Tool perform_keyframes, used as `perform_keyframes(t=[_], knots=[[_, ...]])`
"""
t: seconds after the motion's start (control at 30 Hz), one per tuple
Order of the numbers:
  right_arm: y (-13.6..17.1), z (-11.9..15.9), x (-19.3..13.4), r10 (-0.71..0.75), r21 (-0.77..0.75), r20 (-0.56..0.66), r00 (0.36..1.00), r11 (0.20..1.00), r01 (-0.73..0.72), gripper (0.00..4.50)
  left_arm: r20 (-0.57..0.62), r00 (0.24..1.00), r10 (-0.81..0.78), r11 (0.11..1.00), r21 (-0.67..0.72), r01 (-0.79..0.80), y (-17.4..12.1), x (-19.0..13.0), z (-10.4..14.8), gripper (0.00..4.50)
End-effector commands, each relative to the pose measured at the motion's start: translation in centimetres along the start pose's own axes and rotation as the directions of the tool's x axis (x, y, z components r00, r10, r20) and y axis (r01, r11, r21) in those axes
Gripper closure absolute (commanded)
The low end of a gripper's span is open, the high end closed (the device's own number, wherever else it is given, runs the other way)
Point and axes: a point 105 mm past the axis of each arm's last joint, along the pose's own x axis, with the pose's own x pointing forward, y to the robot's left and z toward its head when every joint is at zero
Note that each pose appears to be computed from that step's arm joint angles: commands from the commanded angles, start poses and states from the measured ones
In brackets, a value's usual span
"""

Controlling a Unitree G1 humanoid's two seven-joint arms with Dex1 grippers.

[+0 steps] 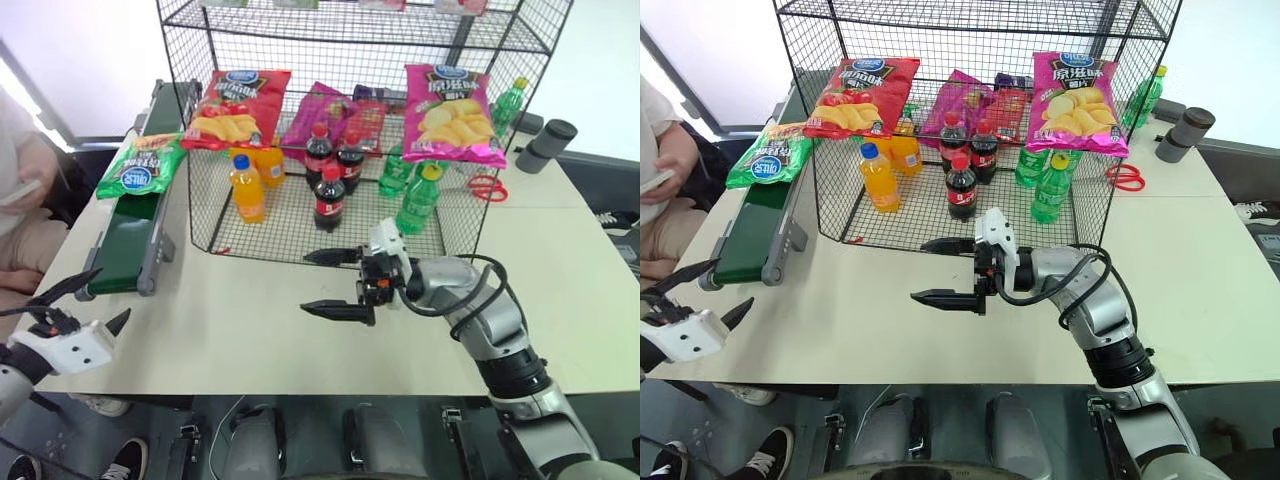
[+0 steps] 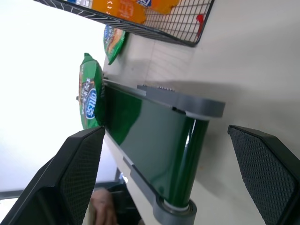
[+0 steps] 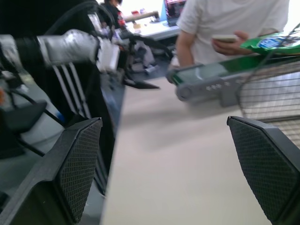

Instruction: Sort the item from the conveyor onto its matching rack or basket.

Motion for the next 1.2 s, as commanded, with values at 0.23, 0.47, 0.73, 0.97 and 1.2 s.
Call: perform_keyframes(t=[0.23, 0.47, 0.73, 0.97, 1.2], knots=[[-1.8, 0.6, -0.6, -0.130, -0.125, 0.100, 0.987, 0.982, 0.142, 0.05, -0.049, 0.997, 0.051, 0.997, 0.066, -0.048, 0.7, -0.5, -1.5, 0.00], [-2.1, 0.4, -0.6, -0.153, -0.163, 0.084, 0.985, 0.973, 0.165, 0.05, -0.060, 0.997, 0.052, 0.997, 0.062, -0.048, 0.8, -0.3, -1.8, 0.00], [-2.3, 0.4, -0.6, -0.170, -0.179, 0.080, 0.982, 0.967, 0.182, 0.05, -0.051, 0.998, 0.027, 0.999, 0.045, -0.025, 0.2, 0.1, -1.8, 0.00], [-2.2, 0.6, -0.6, -0.167, -0.192, 0.076, 0.983, 0.965, 0.178, 0.05, -0.054, 0.998, 0.040, 0.999, 0.029, -0.039, 0.1, 0.4, -2.0, 0.00], [-2.2, 0.4, -0.7, -0.171, -0.191, 0.069, 0.983, 0.965, 0.181, 0.05, -0.057, 0.998, 0.034, 0.999, 0.028, -0.032, -0.1, 0.4, -2.2, 0.00]])
